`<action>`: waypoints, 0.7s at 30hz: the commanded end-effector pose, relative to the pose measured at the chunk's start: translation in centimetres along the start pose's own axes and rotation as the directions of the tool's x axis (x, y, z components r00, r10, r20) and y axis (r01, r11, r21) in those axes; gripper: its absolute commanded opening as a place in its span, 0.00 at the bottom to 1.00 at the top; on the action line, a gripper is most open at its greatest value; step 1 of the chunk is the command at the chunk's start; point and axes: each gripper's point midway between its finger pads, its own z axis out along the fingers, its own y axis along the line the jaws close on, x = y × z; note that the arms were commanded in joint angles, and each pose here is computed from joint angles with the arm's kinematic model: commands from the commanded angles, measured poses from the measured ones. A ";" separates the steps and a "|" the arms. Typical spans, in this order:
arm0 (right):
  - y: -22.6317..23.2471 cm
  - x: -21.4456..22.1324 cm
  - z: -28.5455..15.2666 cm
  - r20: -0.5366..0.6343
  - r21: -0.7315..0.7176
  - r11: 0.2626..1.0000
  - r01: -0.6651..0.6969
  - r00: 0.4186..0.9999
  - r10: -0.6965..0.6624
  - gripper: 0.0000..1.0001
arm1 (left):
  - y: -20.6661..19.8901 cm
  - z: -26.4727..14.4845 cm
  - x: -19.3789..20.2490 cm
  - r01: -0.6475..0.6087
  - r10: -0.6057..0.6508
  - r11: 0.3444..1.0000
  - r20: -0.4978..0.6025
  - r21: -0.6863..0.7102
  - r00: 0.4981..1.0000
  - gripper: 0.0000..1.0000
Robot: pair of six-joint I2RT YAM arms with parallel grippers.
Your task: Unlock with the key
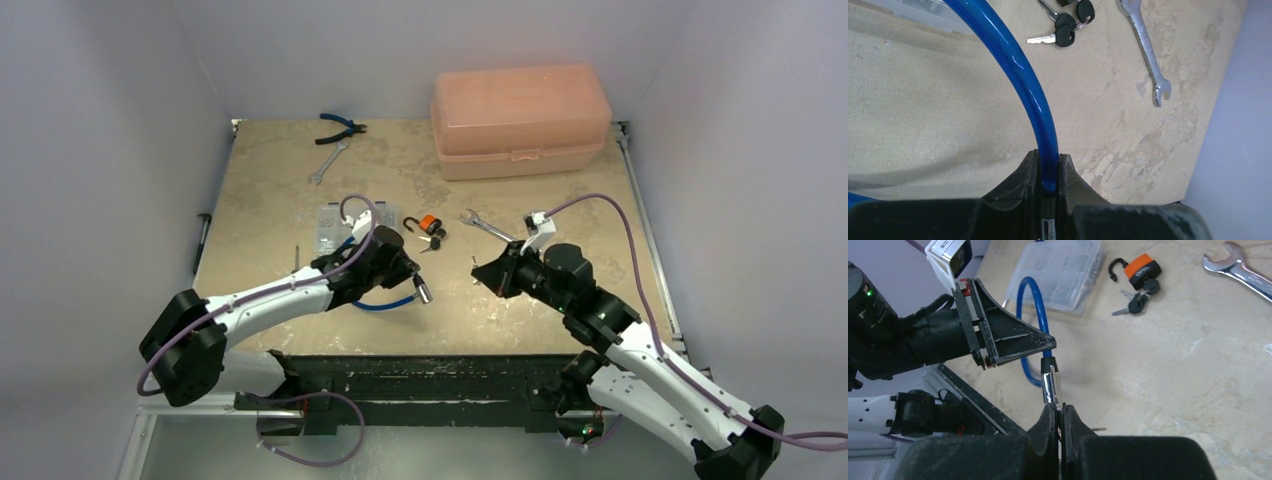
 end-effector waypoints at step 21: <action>4.6 4.7 2.6 -0.216 -0.292 0.947 -0.135 0.974 0.072 0.00 | -4.6 -4.7 -5.6 0.103 -0.117 0.958 0.037 0.266 0.992 0.00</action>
